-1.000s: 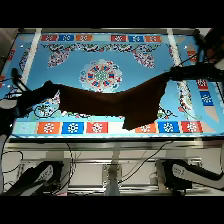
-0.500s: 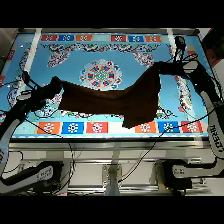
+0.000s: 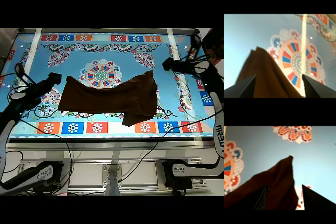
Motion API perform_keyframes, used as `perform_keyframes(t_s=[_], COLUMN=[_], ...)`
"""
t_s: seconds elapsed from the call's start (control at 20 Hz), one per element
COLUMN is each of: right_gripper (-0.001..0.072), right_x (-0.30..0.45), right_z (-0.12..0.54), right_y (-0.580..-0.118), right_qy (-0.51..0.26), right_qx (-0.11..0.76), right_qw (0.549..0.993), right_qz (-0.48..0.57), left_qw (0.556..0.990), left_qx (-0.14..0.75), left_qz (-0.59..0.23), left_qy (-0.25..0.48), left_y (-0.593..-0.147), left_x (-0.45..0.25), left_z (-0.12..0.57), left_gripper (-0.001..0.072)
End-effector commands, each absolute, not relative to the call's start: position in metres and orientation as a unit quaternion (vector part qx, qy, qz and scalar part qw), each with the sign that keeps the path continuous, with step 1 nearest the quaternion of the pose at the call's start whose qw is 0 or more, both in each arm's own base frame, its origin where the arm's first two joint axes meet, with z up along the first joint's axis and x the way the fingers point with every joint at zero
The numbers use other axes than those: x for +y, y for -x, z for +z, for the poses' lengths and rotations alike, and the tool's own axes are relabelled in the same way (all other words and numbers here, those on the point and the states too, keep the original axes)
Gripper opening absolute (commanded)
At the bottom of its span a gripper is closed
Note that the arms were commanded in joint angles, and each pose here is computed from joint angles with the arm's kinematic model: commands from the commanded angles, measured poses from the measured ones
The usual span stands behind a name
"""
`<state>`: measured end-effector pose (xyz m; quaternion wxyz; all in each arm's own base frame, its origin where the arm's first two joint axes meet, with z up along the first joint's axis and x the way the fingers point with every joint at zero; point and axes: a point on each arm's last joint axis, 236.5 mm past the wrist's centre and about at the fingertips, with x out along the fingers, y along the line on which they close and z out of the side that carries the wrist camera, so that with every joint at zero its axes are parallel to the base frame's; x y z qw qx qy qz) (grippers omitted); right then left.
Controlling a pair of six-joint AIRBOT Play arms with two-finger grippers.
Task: Fold the clothes and pants, and hang the long-sleeved shirts on hangers.
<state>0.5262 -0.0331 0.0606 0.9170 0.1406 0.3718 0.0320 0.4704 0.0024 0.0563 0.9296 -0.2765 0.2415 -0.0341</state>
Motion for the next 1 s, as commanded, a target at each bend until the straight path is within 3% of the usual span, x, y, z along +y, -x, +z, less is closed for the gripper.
perform_keyframes(t_s=[0.0,0.2,0.3,0.4,0.45,0.65,0.75,0.95], right_gripper=[0.0476,0.0444,0.0444,0.0444,0.0444,0.0444,0.0444,0.0442], right_x=[-0.096,-0.133,-0.140,-0.140,-0.139,-0.139,-0.137,-0.128], right_z=[0.037,0.017,0.016,0.016,0.016,0.016,0.017,0.020], right_y=[-0.474,-0.431,-0.426,-0.425,-0.426,-0.426,-0.427,-0.431], right_qy=[-0.131,-0.122,-0.126,-0.127,-0.128,-0.129,-0.133,-0.151], right_qx=[0.455,0.516,0.520,0.520,0.519,0.518,0.518,0.509], right_qw=[0.881,0.848,0.845,0.845,0.845,0.845,0.845,0.847], right_qz=[0.001,0.007,0.003,0.003,0.004,0.004,0.007,0.017], left_qw=[0.941,0.845,0.800,0.772,0.761,0.748,0.750,0.770], left_qx=[0.261,0.492,0.546,0.573,0.585,0.586,0.577,0.557], left_qz=[-0.057,-0.059,-0.087,-0.103,-0.109,-0.141,-0.142,-0.113], left_qy=[0.208,0.200,0.232,0.254,0.258,0.278,0.292,0.291], left_y=[-0.440,-0.349,-0.329,-0.324,-0.323,-0.331,-0.340,-0.362], left_x=[0.029,0.053,0.039,0.027,0.022,0.004,-0.001,0.001], left_z=[0.073,-0.022,-0.046,-0.066,-0.076,-0.096,-0.102,-0.115], left_gripper=[0.0551,0.0547,0.0549,0.0698,0.0705,0.0692,0.0639,0.0638])
